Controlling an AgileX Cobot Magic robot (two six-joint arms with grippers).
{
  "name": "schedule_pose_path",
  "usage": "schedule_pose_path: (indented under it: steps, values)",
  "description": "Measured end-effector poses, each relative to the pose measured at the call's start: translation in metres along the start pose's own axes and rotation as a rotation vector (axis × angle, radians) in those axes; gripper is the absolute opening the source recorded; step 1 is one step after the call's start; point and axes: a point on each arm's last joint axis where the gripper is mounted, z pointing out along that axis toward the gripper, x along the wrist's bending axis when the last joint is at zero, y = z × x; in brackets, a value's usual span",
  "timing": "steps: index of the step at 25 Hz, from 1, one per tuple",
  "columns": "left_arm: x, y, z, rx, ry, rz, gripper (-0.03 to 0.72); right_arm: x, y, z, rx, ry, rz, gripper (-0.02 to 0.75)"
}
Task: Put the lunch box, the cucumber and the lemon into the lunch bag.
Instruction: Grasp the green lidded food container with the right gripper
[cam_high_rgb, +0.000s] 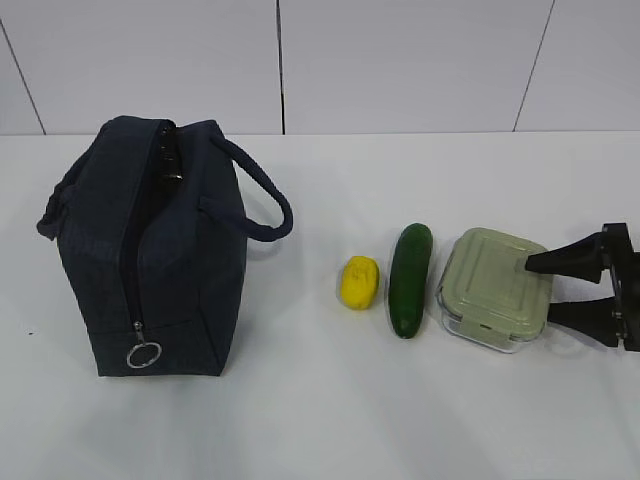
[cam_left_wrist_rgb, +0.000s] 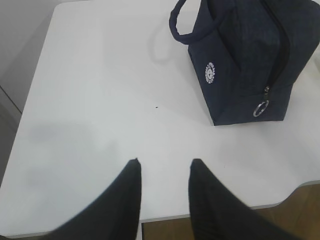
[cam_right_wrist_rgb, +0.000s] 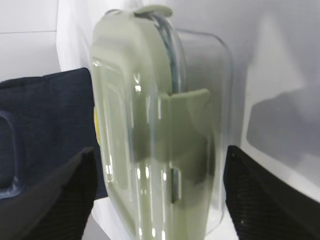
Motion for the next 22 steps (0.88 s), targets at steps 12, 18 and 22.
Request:
schedule_pose_path:
  steps: [12,18,22]
  values:
    - [0.000,0.000,0.000,0.000,0.000,0.000,0.235,-0.007,-0.004,0.011,0.030,0.011,0.033,0.587]
    - [0.000,0.000,0.000,0.000,0.000,0.000,0.235,-0.005,-0.007,0.018,0.044,0.016,0.026,0.587]
    - [0.000,0.000,0.000,0.000,0.000,0.000,0.235,-0.005,-0.006,0.018,0.033,0.020,0.032,0.587]
